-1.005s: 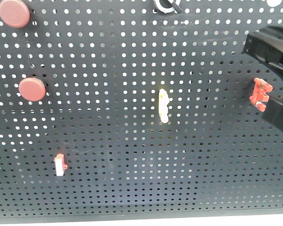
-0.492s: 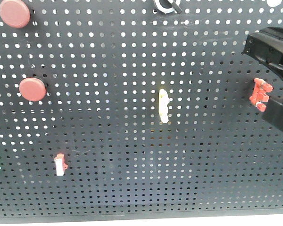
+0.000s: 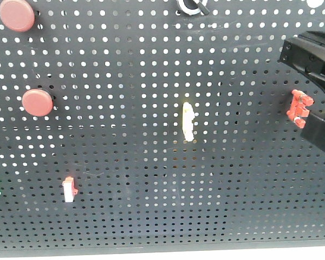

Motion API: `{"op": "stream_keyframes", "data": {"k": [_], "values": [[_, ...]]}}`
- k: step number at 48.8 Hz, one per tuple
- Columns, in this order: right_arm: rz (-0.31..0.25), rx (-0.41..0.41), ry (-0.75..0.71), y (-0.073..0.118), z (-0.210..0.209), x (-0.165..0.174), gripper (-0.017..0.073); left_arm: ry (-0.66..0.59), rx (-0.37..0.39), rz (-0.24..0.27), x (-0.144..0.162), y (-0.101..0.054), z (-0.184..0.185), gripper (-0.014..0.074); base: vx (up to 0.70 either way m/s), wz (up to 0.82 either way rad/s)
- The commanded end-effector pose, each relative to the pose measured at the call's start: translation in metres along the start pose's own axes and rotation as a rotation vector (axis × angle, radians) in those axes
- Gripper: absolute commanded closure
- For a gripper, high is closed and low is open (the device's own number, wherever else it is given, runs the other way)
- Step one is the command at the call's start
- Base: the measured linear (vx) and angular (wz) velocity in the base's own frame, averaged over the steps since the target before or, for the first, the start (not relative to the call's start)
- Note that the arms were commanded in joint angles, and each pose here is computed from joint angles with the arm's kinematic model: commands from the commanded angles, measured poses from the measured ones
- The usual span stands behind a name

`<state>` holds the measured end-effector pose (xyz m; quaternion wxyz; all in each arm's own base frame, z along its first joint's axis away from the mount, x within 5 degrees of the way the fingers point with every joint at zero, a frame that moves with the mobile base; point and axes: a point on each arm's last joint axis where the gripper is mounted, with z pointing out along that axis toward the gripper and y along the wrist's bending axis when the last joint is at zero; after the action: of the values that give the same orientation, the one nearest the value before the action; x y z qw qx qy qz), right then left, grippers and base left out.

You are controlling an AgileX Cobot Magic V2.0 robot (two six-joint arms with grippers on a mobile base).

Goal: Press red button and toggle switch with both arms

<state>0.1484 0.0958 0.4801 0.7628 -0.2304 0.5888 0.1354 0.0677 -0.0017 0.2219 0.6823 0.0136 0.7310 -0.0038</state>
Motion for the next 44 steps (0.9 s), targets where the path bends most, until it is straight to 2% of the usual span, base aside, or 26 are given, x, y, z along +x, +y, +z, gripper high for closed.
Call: {"op": "stream_keyframes", "data": {"k": [1,5,9,44], "values": [[-0.017,-0.005,-0.093,-0.002,-0.005,-0.016,0.0559,-0.100,-0.005,-0.014,0.017,0.000,-0.004,0.0591,0.00,0.00],[-0.017,-0.005,-0.093,-0.002,-0.005,-0.016,0.0559,-0.108,-0.003,-0.025,0.032,0.000,-0.009,0.0591,0.00,0.00],[-0.017,-0.004,-0.089,-0.002,-0.005,-0.016,0.0559,-0.061,-0.001,-0.027,0.034,0.000,-0.008,0.0591,0.00,0.00],[-0.017,-0.005,-0.094,-0.002,-0.005,-0.016,0.0559,-0.056,0.000,-0.027,0.035,0.000,-0.008,0.0591,0.00,0.00]]}}
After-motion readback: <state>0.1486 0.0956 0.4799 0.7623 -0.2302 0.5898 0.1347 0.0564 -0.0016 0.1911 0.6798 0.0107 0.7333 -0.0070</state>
